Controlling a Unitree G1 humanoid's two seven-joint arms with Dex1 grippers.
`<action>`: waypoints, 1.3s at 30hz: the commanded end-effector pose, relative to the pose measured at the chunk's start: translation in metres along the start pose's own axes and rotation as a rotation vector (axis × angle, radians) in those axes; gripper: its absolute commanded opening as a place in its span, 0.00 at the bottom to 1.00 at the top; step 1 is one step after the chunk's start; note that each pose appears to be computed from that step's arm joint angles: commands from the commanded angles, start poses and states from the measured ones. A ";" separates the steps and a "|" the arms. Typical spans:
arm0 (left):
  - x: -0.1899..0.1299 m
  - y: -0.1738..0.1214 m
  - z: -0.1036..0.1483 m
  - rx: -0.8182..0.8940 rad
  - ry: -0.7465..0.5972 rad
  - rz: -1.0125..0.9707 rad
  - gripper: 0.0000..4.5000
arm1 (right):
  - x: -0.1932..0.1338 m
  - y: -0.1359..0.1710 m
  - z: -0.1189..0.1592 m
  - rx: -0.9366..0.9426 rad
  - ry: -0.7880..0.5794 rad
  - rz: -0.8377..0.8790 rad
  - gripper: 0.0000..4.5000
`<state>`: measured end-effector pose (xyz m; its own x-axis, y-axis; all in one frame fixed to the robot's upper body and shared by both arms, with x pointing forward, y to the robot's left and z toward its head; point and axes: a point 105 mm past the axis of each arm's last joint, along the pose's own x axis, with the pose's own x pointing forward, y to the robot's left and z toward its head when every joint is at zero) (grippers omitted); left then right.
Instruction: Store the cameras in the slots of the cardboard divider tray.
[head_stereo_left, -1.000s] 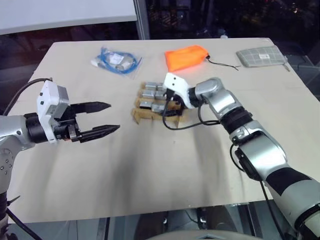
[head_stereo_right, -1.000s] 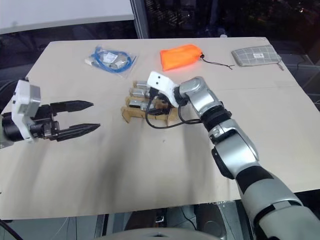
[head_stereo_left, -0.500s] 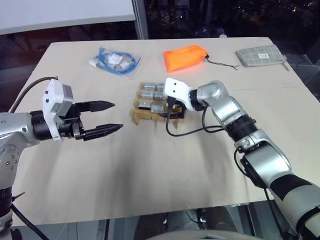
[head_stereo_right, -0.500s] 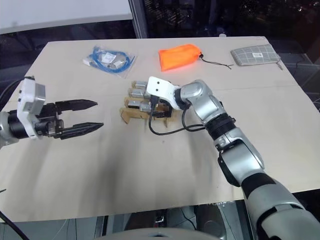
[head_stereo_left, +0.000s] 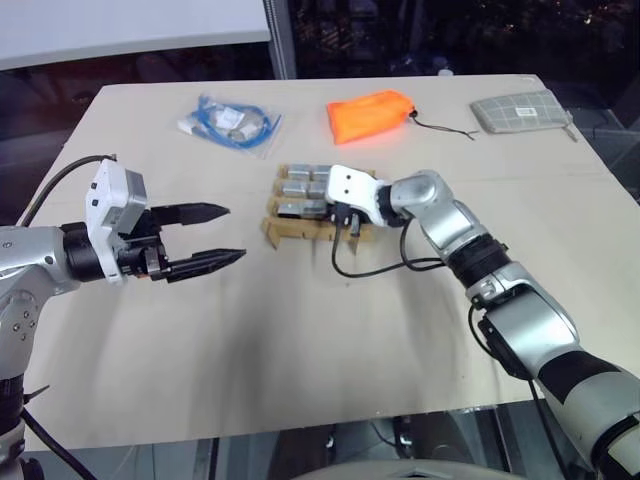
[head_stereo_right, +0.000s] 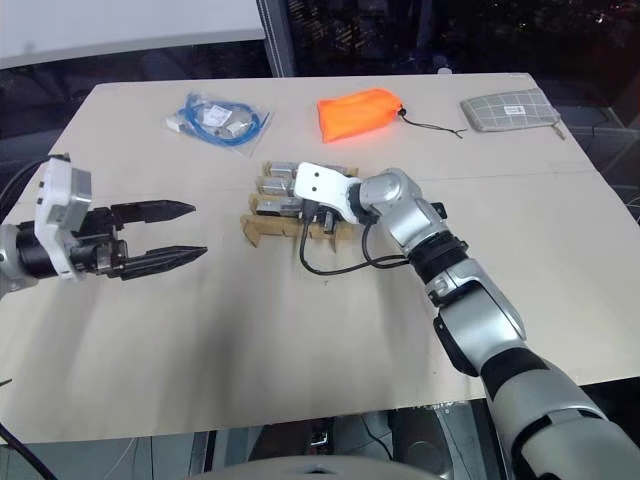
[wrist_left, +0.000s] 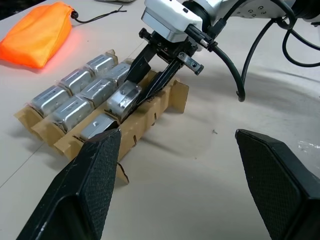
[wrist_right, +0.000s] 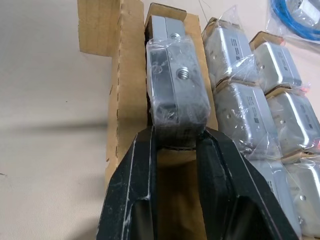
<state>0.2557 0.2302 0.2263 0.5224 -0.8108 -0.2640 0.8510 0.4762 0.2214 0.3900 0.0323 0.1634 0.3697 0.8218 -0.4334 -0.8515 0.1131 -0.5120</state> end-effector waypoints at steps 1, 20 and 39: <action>-0.005 -0.001 0.010 0.045 -0.008 0.007 0.84 | -0.003 -0.008 0.021 0.005 -0.075 -0.024 0.12; -0.005 0.000 0.010 0.047 -0.004 0.018 0.84 | -0.007 -0.011 0.023 0.231 -0.104 0.030 0.12; -0.007 0.001 0.012 0.057 0.000 0.020 0.84 | -0.002 -0.005 0.009 0.164 -0.047 0.049 0.73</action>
<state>0.2547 0.2305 0.2257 0.5235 -0.8084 -0.2693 0.8505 0.4767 0.2224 0.3917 0.0323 0.1622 0.3155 0.8436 -0.4346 -0.9273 0.1769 -0.3298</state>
